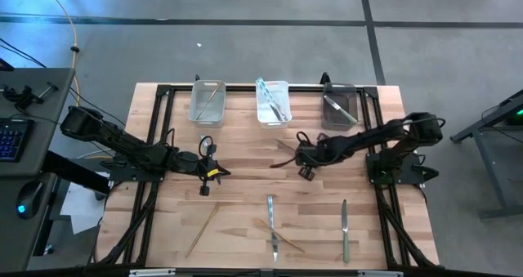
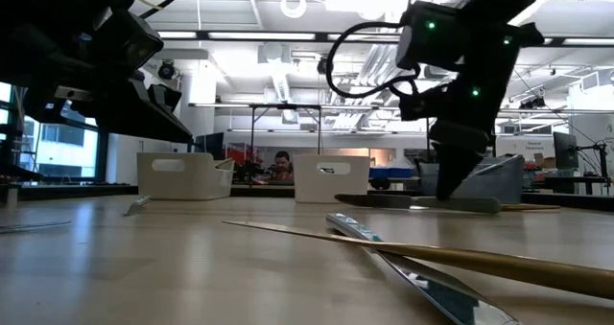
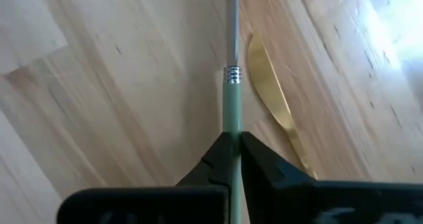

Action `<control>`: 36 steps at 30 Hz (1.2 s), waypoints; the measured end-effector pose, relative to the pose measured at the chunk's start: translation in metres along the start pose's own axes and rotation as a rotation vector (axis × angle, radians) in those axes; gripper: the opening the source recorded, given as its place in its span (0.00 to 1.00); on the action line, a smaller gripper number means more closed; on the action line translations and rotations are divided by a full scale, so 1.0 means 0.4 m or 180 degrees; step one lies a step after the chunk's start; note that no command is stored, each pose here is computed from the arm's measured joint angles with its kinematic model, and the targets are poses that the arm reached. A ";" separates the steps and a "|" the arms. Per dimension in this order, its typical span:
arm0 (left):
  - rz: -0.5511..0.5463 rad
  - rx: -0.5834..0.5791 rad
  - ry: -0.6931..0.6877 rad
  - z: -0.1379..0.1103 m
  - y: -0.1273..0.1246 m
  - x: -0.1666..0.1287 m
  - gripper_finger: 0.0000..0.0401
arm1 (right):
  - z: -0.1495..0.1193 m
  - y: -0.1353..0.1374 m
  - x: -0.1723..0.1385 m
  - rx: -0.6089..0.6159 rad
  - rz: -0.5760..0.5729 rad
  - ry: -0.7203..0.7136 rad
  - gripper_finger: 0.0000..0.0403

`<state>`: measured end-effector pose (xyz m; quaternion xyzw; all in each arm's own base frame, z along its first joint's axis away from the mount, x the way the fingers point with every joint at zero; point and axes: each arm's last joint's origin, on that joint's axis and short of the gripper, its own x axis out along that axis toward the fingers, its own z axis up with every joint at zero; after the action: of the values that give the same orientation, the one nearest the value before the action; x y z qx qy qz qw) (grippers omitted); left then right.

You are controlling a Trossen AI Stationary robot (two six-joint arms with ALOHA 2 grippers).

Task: Sort silverware by color (type)
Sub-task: Put the top green table knife into the black bin

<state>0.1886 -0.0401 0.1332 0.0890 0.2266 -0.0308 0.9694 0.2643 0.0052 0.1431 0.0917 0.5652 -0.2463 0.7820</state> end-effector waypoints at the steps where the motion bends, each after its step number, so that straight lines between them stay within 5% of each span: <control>1: 0.0000 0.0001 0.0000 0.000 0.000 0.000 0.00 | -0.005 0.003 0.000 0.0013 -0.0012 0.0002 0.00; 13: 0.0000 -0.0002 0.0000 0.000 0.000 0.000 0.00 | -0.020 0.011 0.001 0.0278 0.0123 0.0200 0.15; 26: -0.0001 -0.0001 0.0000 0.000 0.000 0.000 0.00 | -0.021 0.002 0.001 0.0184 -0.0154 0.0096 0.23; 36: 0.0000 -0.0002 0.0000 0.000 0.000 0.000 0.00 | -0.031 -0.008 -0.022 -0.0037 -0.0223 0.0554 0.43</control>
<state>0.1886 -0.0401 0.1332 0.0887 0.2266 -0.0308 0.9694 0.2504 0.0103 0.1473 0.0884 0.6353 -0.2613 0.7213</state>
